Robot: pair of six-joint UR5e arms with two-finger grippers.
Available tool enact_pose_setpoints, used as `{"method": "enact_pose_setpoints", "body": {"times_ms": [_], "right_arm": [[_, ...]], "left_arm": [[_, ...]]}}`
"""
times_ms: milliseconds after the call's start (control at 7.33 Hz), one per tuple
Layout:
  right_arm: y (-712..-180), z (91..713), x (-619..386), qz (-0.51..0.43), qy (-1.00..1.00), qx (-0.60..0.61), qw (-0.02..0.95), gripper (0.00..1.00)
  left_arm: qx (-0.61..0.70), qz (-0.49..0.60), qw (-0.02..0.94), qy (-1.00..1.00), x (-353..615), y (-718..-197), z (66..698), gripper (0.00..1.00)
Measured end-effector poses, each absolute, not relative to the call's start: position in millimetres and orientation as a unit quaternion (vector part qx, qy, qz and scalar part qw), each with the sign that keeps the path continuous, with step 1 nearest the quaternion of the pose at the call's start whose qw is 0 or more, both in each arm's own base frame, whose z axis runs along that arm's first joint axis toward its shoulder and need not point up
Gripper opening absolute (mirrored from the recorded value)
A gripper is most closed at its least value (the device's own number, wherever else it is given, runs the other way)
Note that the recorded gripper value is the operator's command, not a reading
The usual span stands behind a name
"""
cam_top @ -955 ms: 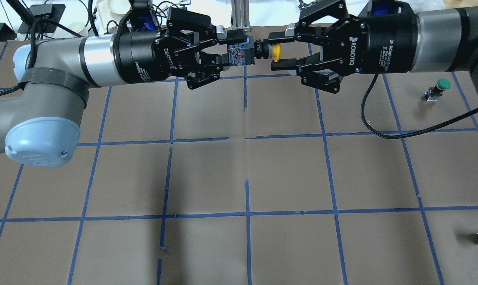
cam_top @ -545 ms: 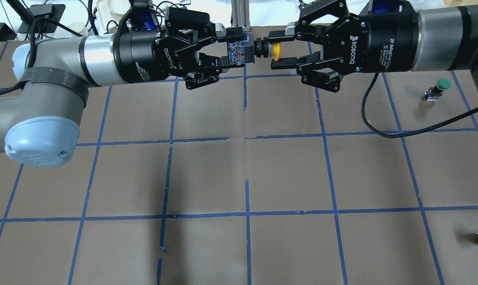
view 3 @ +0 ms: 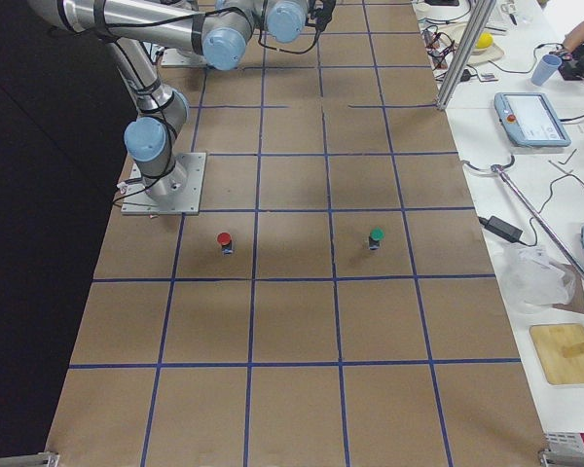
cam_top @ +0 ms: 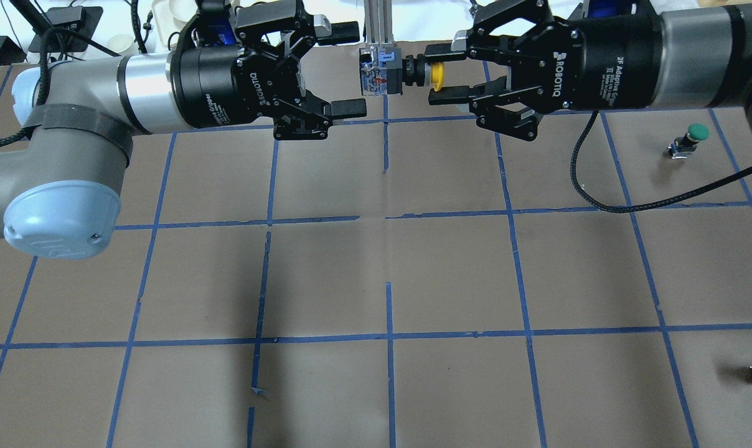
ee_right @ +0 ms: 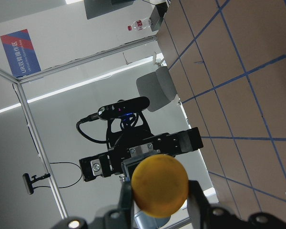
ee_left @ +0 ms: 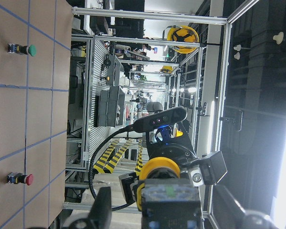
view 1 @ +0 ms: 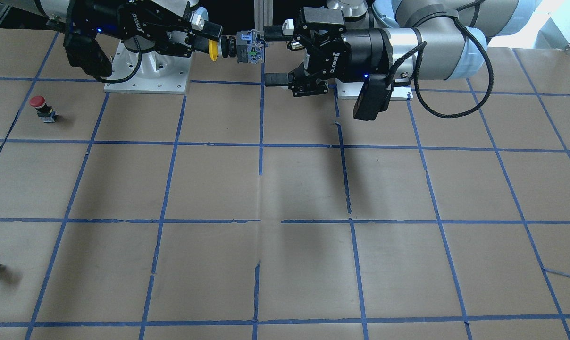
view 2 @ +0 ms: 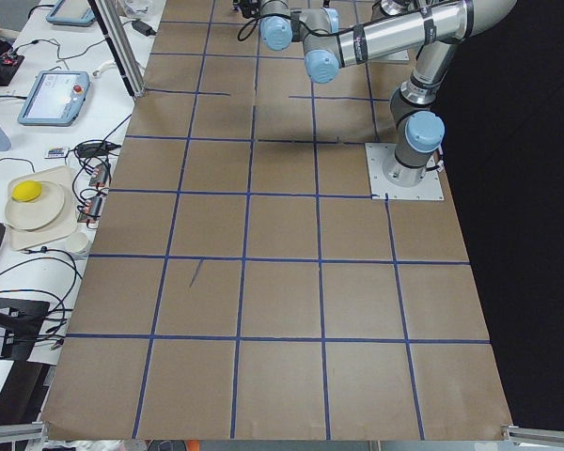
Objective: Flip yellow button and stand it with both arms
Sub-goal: 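Lower the yellow button upright with the right gripper while the left gripper withdraws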
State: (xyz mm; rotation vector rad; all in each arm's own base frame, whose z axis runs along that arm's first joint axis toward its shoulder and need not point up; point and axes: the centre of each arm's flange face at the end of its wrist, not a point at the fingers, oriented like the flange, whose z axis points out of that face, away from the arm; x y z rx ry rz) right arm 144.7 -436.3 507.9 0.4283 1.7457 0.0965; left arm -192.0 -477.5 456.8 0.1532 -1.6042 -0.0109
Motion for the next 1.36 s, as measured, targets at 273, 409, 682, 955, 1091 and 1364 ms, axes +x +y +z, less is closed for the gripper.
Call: {"method": "enact_pose_setpoints", "body": {"times_ms": [273, 409, 682, 955, 1091, 1364], "right_arm": [[-432, 505, 136, 0.024, 0.815, 0.180, 0.551, 0.36], [-426, 502, 131, 0.015, 0.856, 0.174, 0.487, 0.36], [-410, 488, 109, -0.002, 0.937, 0.144, 0.318, 0.35], [-401, 473, 76, -0.005, 0.987, 0.068, 0.144, 0.35], [-400, 465, 53, 0.001, 0.997, 0.021, 0.080, 0.35], [-407, 435, -27, 0.004, 0.999, -0.047, 0.001, 0.35]], "left_arm": [[0.093, 0.012, 0.628, -0.773, -165, -489, 440, 0.99], [0.101, 0.015, 0.590, -0.801, -156, -493, 431, 0.99], [0.105, 0.026, 0.466, -0.878, -138, -509, 424, 0.96], [0.094, 0.039, 0.310, -0.945, -126, -533, 428, 0.97], [0.079, 0.042, 0.217, -0.972, -128, -534, 431, 0.99], [0.043, 0.040, 0.041, -0.997, -140, -522, 443, 1.00]]}}
